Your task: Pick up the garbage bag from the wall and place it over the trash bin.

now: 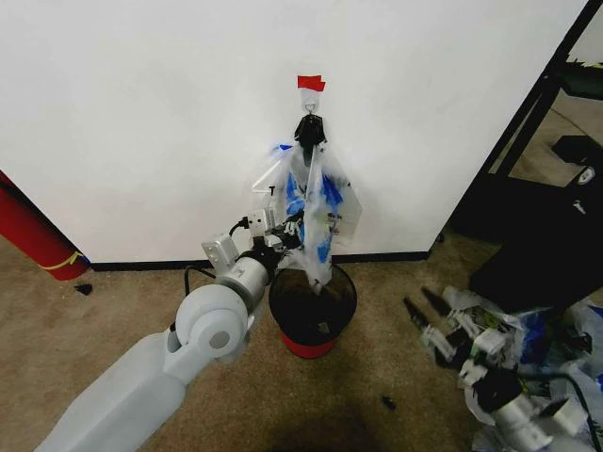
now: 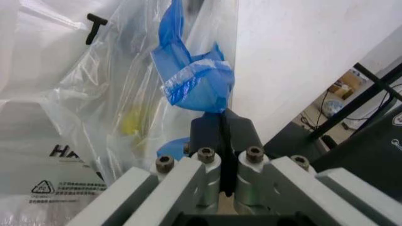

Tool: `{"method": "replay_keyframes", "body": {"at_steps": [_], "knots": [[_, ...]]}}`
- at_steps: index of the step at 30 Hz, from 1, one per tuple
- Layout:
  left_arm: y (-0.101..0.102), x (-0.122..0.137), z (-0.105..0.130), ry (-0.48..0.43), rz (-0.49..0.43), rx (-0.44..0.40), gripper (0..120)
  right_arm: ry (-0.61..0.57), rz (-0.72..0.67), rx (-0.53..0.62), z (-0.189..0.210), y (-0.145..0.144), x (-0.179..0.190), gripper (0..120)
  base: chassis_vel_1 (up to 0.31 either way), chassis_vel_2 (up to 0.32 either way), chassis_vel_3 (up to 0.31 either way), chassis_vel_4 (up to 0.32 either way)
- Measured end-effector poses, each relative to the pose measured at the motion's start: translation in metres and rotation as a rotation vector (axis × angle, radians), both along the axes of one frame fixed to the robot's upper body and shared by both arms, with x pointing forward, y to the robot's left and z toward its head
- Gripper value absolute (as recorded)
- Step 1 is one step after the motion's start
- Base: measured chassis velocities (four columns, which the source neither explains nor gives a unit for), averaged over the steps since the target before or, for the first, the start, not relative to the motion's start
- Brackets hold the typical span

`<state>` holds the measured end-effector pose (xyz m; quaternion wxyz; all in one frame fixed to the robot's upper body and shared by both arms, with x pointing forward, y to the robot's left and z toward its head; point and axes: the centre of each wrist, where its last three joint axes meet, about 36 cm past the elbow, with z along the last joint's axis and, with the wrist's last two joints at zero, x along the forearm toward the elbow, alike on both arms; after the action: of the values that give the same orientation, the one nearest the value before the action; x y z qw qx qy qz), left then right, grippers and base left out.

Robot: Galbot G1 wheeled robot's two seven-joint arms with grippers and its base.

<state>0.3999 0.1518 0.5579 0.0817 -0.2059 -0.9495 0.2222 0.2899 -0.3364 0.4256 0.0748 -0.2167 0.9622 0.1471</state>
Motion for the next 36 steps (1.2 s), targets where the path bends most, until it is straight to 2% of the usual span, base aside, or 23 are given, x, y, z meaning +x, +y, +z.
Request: {"method": "replay_keyframes", "body": {"at_steps": [1, 2, 3, 9, 10, 15, 20, 23, 26, 28, 32, 34, 36], "knots": [[0.000, 0.000, 0.000, 0.000, 0.000, 0.000, 0, 0.012, 0.013, 0.041, 0.001, 0.003, 0.013, 64, 0.000, 0.000, 0.000, 0.000], [0.000, 0.000, 0.000, 0.000, 0.000, 0.000, 0, 0.018, 0.034, 0.071, 0.001, 0.006, 0.026, 71, 0.000, 0.000, 0.000, 0.000], [0.000, 0.000, 0.000, 0.000, 0.000, 0.000, 0, 0.018, 0.034, 0.071, 0.001, 0.006, 0.026, 71, 0.000, 0.000, 0.000, 0.000], [-0.001, 0.000, 0.001, -0.003, -0.005, 0.005, 0, 0.070, 0.201, 0.200, 0.006, 0.031, 0.102, 95, 0.000, 0.000, 0.000, 0.000], [-0.001, 0.000, 0.001, -0.003, -0.005, 0.005, 0, 0.070, 0.201, 0.200, 0.006, 0.031, 0.102, 95, 0.000, 0.000, 0.000, 0.000], [-0.001, -0.001, 0.000, -0.001, -0.005, 0.008, 0, 0.103, 0.282, 0.212, 0.005, 0.055, 0.160, 100, 0.000, 0.000, 0.000, 0.000], [0.001, -0.001, -0.001, 0.002, 0.001, 0.012, 0, 0.169, 0.282, 0.238, -0.006, 0.081, 0.189, 100, 0.000, 0.000, 0.000, 0.000], [0.002, -0.001, -0.001, 0.002, 0.003, 0.013, 0, 0.193, 0.280, 0.253, -0.011, 0.088, 0.197, 98, 0.000, 0.000, 0.000, 0.000], [0.002, -0.001, 0.000, 0.001, 0.004, 0.011, 0, 0.221, 0.281, 0.274, -0.017, 0.099, 0.210, 79, 0.000, 0.000, 0.000, 0.000], [0.002, -0.001, 0.000, 0.001, 0.004, 0.010, 0, 0.222, 0.282, 0.279, -0.017, 0.099, 0.211, 76, 0.000, 0.000, 0.000, 0.000], [0.002, -0.003, 0.002, -0.004, 0.001, 0.007, 0, 0.224, 0.284, 0.293, -0.016, 0.100, 0.212, 57, 0.000, 0.000, 0.000, 0.000], [0.002, -0.003, 0.002, -0.004, 0.002, 0.007, 0, 0.224, 0.284, 0.295, -0.016, 0.100, 0.212, 54, 0.000, 0.000, 0.000, 0.000], [0.003, -0.003, 0.002, -0.005, 0.002, 0.007, 0, 0.226, 0.286, 0.296, -0.016, 0.100, 0.213, 46, 0.000, 0.000, 0.000, 0.000]]}}
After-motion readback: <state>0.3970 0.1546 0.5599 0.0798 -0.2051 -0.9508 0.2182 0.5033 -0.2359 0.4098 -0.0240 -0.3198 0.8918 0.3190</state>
